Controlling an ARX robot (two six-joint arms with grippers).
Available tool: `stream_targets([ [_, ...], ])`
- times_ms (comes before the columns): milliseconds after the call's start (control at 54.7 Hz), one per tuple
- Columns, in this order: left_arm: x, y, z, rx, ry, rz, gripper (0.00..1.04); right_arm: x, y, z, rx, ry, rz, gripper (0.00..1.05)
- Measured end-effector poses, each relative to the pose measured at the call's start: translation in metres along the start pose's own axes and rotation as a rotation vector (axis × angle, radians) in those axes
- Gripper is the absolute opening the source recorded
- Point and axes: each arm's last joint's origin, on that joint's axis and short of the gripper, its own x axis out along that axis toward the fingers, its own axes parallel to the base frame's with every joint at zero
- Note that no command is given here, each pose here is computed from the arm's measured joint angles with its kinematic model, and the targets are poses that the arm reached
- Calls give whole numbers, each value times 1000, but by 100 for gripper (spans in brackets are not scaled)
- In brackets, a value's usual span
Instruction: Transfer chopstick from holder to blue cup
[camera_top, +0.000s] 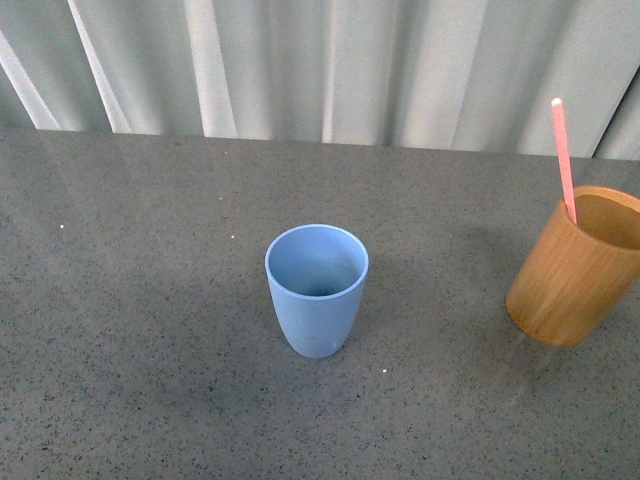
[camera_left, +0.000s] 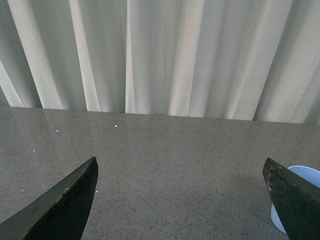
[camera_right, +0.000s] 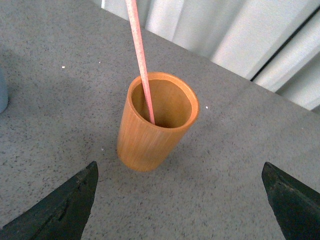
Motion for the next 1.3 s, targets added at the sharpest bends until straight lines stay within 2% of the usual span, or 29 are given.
stream_targets([
  [128,0,0,0,0,0,0,98,29,-6,4,-30,-10,12,95],
  [293,0,0,0,0,0,0,98,67,-10,12,-6,-32,56,95],
  [567,0,0,0,0,0,0,98,101,-9,22,6,-78,68,95],
  [914,0,0,0,0,0,0,98,132,8,24,9,-109,115,95],
  [969,0,0,0,0,0,0,98,136,11,24,5,-110,119,90],
  [1189,0,0,0,0,0,0,98,144,15,23,0,-121,107,47],
  [1298,0,0,0,0,0,0,98,144,14,24,-2,-130,100,30],
])
